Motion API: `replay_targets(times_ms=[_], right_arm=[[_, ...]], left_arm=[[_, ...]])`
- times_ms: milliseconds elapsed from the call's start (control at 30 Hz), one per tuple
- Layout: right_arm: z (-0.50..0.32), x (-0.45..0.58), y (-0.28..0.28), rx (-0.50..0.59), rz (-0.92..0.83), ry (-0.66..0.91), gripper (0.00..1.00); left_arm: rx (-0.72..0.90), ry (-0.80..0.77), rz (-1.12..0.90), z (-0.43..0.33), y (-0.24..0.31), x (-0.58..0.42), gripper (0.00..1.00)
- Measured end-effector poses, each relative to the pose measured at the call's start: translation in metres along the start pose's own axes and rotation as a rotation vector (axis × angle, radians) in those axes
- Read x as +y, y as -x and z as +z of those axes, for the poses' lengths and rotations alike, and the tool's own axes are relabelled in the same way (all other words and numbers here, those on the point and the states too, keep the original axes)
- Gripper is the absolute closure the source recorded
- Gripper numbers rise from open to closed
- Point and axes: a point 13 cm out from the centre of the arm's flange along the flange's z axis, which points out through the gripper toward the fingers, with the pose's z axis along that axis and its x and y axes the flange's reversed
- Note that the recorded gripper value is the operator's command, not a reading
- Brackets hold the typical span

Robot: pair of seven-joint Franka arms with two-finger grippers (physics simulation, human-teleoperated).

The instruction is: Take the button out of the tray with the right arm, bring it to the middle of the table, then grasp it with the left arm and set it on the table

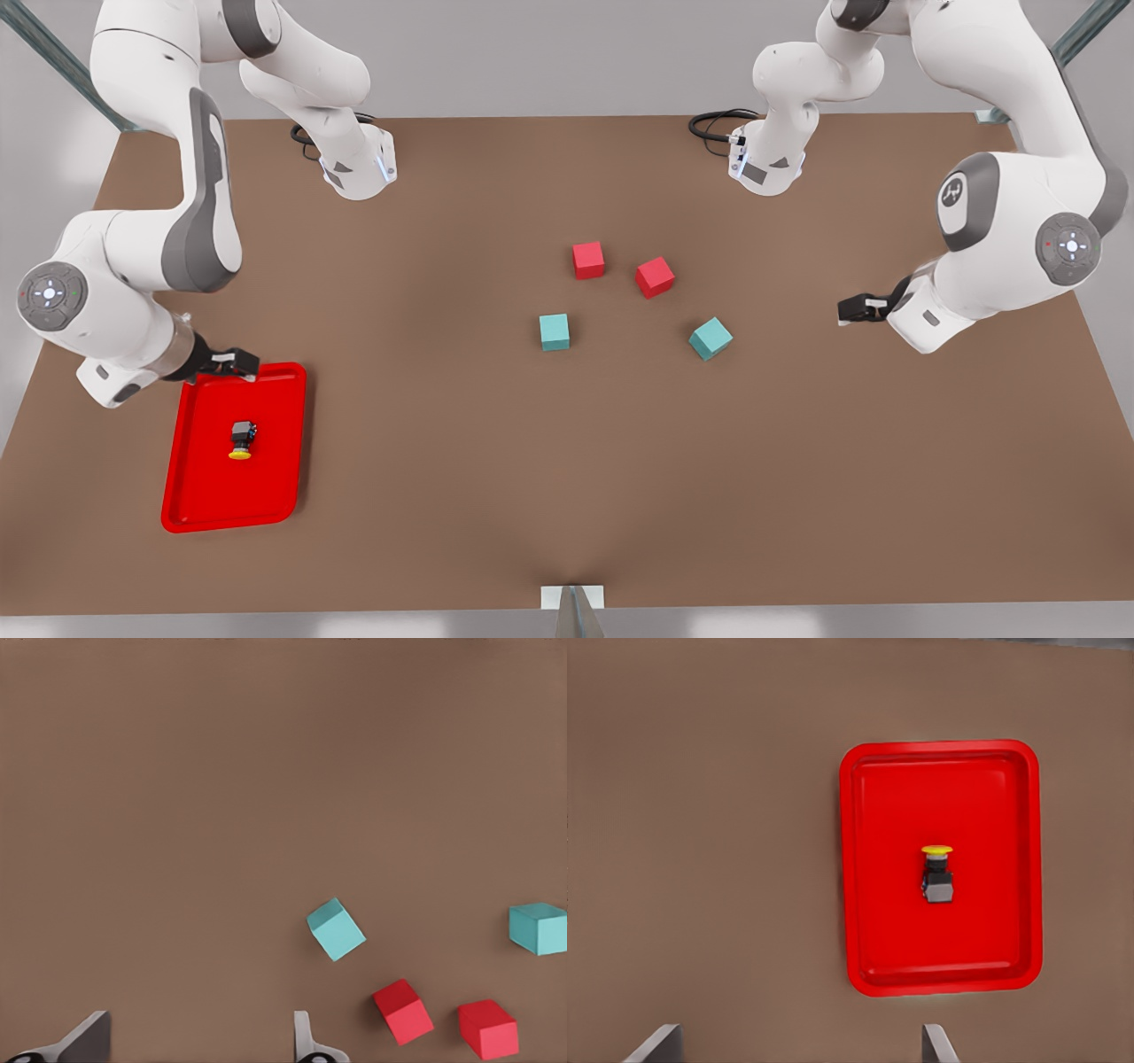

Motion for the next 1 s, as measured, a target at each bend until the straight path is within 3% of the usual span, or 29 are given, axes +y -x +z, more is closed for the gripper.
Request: replay_targets(times_ms=[100, 267, 600, 1000], right_arm=[[0.009, -0.001, 0.010, -0.016, 0.001, 0.005, 0.00], [0.113, -0.007, 0.018, 0.106, 0.017, 0.038, 0.00], [0.247, -0.110, 0.004, 0.220, 0.122, 0.096, 0.00], [0.313, -0.123, 0.003, 0.214, -0.026, 0.108, 0.00]], left_arm=[[-0.033, 0.001, 0.007, -0.001, 0.010, -0.006, 0.00], [-0.024, 0.015, -0.030, 0.012, 0.020, 0.018, 0.00], [-0.011, 0.036, -0.009, 0.032, 0.031, -0.008, 0.00], [-0.017, 0.043, -0.013, 0.041, 0.039, -0.018, 0.00]])
